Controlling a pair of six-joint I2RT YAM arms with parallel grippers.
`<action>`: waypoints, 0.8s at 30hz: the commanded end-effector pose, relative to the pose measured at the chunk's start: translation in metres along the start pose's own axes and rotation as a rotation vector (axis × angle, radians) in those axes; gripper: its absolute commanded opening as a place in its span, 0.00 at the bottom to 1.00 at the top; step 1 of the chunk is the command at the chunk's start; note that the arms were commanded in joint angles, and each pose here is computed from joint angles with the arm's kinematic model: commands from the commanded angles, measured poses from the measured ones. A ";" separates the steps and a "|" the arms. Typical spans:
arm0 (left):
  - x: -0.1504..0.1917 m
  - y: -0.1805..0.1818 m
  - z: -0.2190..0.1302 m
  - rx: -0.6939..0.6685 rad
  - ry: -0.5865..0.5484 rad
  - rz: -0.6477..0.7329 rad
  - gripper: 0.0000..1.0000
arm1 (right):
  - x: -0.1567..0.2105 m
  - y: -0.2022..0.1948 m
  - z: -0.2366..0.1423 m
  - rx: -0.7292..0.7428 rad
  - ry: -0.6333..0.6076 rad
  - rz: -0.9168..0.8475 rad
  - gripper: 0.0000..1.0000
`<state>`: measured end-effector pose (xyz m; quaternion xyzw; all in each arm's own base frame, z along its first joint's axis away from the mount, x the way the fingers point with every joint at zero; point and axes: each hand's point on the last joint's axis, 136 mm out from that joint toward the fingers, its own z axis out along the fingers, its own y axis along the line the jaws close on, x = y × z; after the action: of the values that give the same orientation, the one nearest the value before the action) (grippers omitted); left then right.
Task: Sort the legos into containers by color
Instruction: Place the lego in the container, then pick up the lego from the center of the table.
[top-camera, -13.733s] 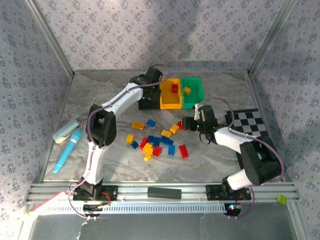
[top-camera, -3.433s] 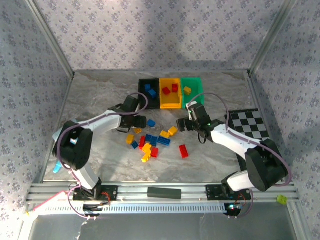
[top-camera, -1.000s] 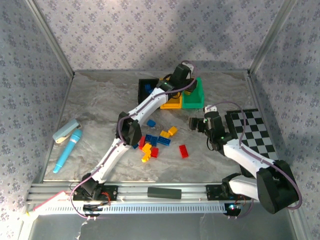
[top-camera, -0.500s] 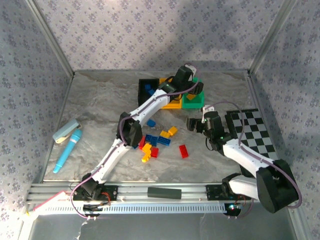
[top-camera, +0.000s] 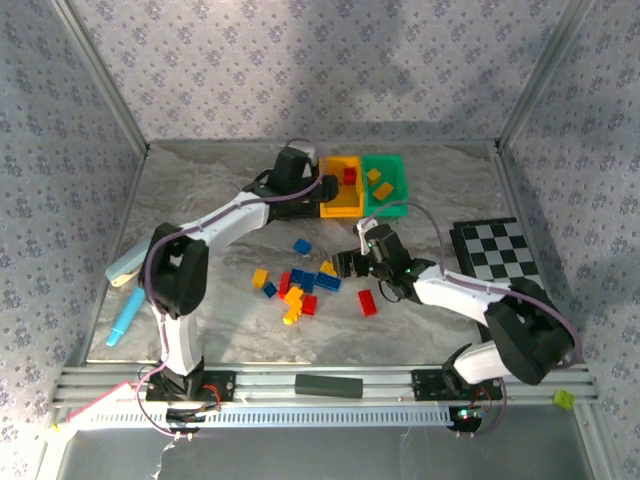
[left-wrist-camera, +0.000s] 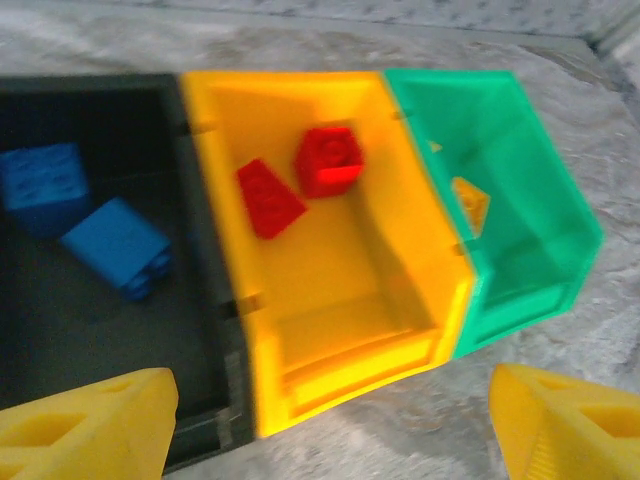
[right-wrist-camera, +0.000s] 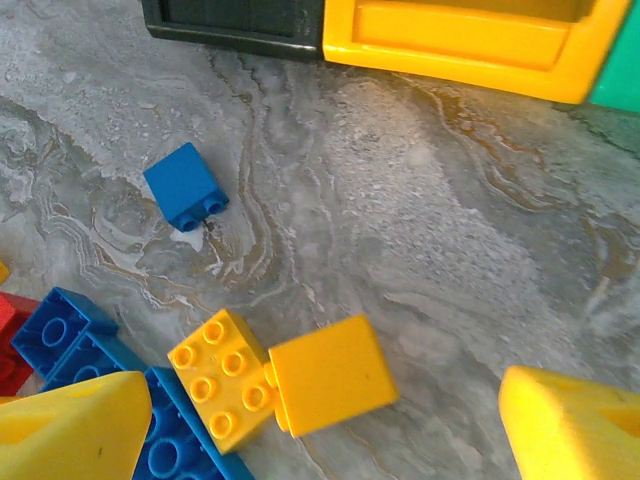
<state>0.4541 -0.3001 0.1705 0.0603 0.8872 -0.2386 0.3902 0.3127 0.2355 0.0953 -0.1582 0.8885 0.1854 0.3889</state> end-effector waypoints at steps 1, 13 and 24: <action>0.002 0.000 -0.013 0.048 -0.043 -0.024 0.81 | 0.003 -0.002 0.012 0.012 0.050 0.016 0.91; 0.046 0.036 -0.044 -0.036 -0.025 0.060 0.81 | 0.027 -0.001 0.048 0.017 0.210 0.032 0.80; 0.063 0.048 -0.055 -0.066 -0.023 0.096 0.81 | 0.034 -0.010 0.051 0.037 0.245 0.034 0.40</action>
<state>0.3885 -0.2386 0.1245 0.0776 0.8972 -0.1935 0.3894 0.3315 0.2496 0.0405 -0.1576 0.9299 0.1615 0.2905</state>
